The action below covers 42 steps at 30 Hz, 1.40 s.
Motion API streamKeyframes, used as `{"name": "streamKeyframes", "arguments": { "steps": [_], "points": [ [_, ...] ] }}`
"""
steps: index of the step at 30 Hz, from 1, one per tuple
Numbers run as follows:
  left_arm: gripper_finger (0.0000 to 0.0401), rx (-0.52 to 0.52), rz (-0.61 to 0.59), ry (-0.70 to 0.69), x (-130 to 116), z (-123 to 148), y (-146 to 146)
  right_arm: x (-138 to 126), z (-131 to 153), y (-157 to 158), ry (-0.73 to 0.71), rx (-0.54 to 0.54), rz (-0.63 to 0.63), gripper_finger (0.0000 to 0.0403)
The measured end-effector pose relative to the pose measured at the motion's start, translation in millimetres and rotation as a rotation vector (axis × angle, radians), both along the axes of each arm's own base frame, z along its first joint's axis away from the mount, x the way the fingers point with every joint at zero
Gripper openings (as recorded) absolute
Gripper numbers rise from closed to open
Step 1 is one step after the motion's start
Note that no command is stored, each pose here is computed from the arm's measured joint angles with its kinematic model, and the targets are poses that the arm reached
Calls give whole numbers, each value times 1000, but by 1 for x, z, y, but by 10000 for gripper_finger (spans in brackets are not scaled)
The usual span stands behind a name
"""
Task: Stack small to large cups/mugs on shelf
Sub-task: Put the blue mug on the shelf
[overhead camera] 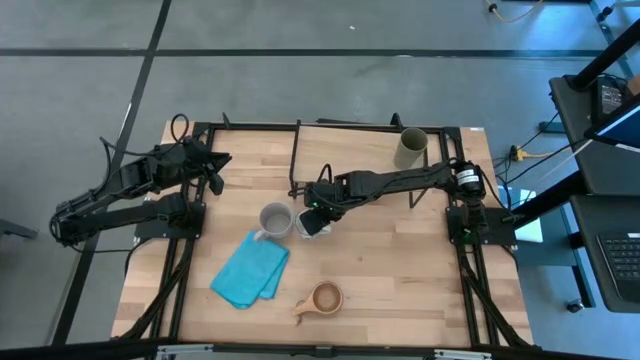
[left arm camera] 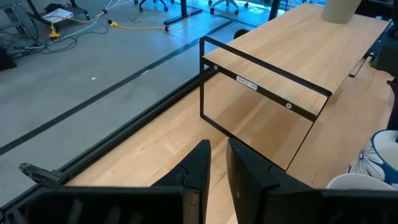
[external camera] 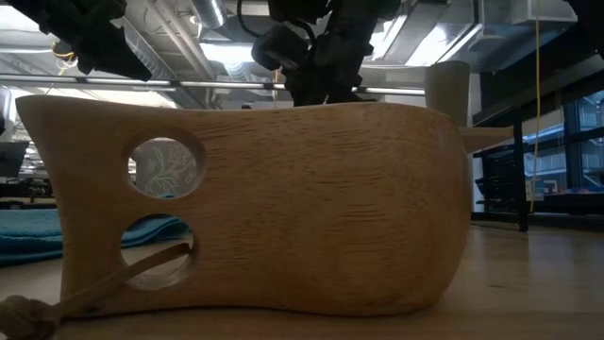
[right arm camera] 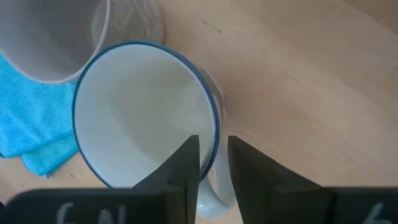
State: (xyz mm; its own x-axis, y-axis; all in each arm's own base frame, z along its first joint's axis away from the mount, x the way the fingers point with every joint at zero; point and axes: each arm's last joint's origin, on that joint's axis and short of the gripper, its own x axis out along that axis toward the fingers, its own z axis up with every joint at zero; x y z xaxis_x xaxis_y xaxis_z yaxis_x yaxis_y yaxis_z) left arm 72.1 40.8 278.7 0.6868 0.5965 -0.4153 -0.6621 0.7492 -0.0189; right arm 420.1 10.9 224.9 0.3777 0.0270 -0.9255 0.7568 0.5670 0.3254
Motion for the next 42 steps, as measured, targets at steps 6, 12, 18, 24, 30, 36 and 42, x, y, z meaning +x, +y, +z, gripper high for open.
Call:
{"name": "streamKeyframes", "arguments": {
  "steps": [6, 12, 18, 24, 30, 36, 42],
  "points": [
    [47, 0, 0, -1, 0, 0, 0, 0, 0, 0, -3, -1, 5, 85],
    [47, 0, 0, 0, 0, 0, 0, 1, 0, 0, -6, -1, 5, 85],
    [47, 0, -1, 0, 0, 0, 0, 1, 0, 1, -5, 0, 2, 85],
    [47, 0, 0, 0, 0, 0, 0, 0, 0, 1, -1, 1, 2, 75],
    [47, 0, -1, -1, 0, 0, 0, 0, -1, 3, 2, 9, -15, 72],
    [47, 0, -1, 0, 0, 0, 0, 0, -1, 3, 3, 13, -16, 99],
    [47, 0, -1, 0, 0, 0, 0, 0, -1, 3, 3, 12, -15, 86]
  ]
}}
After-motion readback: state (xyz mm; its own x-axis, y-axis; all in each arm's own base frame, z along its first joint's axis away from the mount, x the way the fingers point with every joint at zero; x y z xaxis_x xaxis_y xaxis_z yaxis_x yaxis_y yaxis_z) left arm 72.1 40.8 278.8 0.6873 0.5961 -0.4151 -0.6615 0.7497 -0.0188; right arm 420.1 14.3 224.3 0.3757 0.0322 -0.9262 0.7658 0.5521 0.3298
